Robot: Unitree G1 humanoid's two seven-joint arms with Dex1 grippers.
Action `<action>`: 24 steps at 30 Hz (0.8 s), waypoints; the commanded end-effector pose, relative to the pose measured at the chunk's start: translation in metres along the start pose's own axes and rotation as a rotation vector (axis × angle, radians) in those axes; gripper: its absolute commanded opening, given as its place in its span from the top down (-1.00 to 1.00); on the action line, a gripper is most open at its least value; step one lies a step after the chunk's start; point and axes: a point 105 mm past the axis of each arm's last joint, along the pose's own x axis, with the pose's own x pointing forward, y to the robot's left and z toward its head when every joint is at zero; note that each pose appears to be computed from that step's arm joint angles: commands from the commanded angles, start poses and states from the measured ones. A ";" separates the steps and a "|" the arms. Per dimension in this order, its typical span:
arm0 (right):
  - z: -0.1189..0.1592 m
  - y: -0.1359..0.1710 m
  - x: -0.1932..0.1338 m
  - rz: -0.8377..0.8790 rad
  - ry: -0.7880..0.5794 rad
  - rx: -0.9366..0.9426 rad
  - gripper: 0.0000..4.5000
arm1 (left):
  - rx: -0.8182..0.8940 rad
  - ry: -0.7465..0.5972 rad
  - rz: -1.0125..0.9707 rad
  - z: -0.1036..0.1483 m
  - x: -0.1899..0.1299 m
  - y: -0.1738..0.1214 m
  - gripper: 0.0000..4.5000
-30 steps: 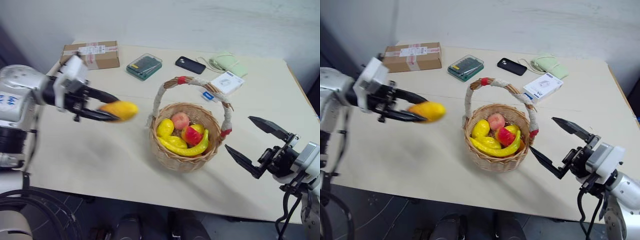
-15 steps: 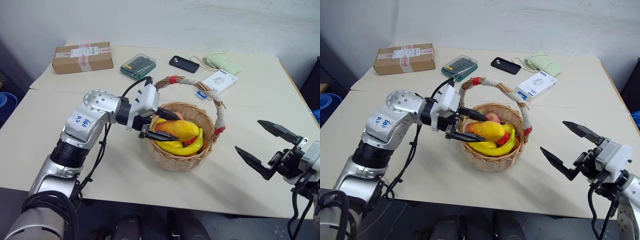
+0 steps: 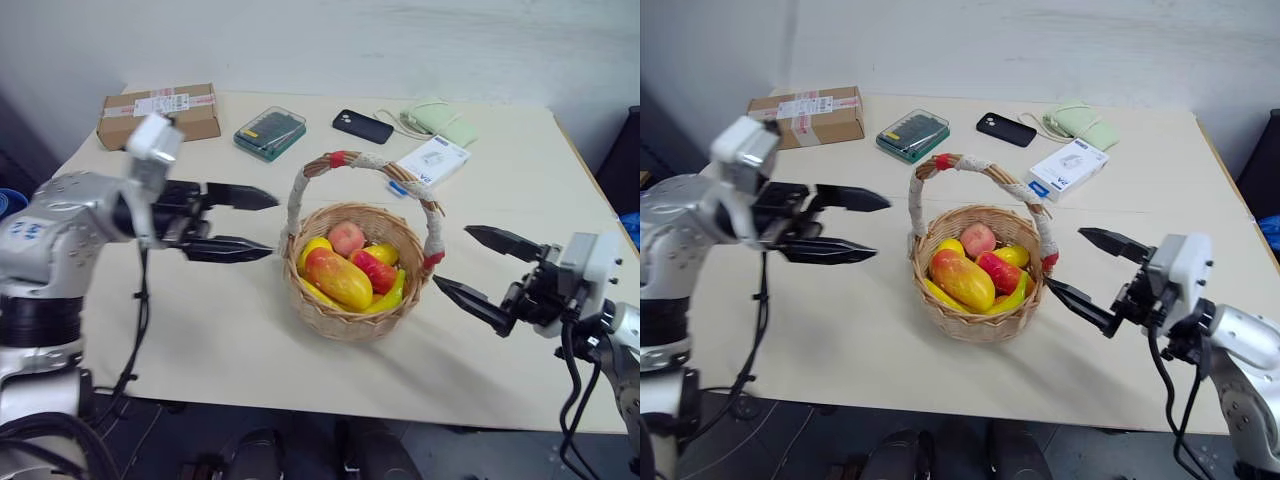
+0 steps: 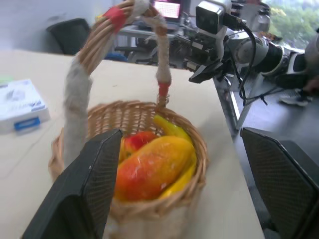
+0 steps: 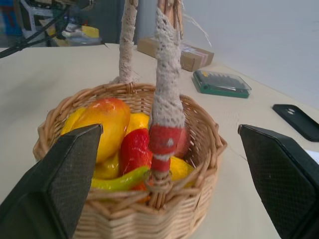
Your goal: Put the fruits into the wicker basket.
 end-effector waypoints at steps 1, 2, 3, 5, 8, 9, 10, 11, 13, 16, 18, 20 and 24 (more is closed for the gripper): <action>-0.002 0.004 0.010 0.078 -0.002 0.030 -1.00 | -0.064 -0.013 0.089 -0.006 -0.026 -0.003 -0.77; -0.008 0.003 0.013 0.087 0.019 0.028 -0.92 | -0.082 0.002 0.102 -0.013 -0.030 -0.006 -0.84; -0.011 0.000 0.015 0.093 0.022 0.021 -0.83 | -0.095 0.015 0.109 -0.018 -0.032 -0.009 -0.92; -0.013 -0.006 0.020 0.086 0.013 0.020 -0.59 | -0.111 0.023 0.094 -0.023 -0.031 -0.018 -1.00; -0.013 -0.012 0.024 0.083 -0.019 0.008 -0.14 | -0.137 0.034 0.053 -0.026 -0.028 -0.029 -1.00; -0.012 -0.013 0.025 0.087 -0.031 0.006 0.03 | -0.141 0.035 0.048 -0.027 -0.027 -0.031 -1.00; -0.011 -0.013 0.025 0.095 -0.039 0.005 0.22 | -0.142 0.035 0.046 -0.027 -0.026 -0.032 -1.00; -0.011 -0.012 0.025 0.103 -0.043 0.005 0.36 | -0.140 0.033 0.046 -0.028 -0.024 -0.032 -1.00; -0.009 -0.008 0.023 0.133 -0.044 0.012 0.66 | -0.118 0.031 0.042 -0.028 -0.018 -0.030 -1.00; -0.004 -0.005 0.015 0.142 -0.051 0.008 0.92 | -0.076 0.017 0.039 -0.030 -0.009 -0.027 -1.00; 0.010 -0.011 0.004 0.075 -0.094 -0.007 0.92 | -0.068 0.007 0.021 -0.031 -0.001 -0.026 -1.00; 0.022 -0.024 -0.011 -0.030 -0.118 -0.025 0.92 | -0.067 -0.001 0.006 -0.033 0.005 -0.026 -1.00; 0.042 -0.060 -0.067 -0.353 -0.114 -0.101 0.92 | -0.068 -0.028 -0.012 -0.035 0.012 -0.023 -1.00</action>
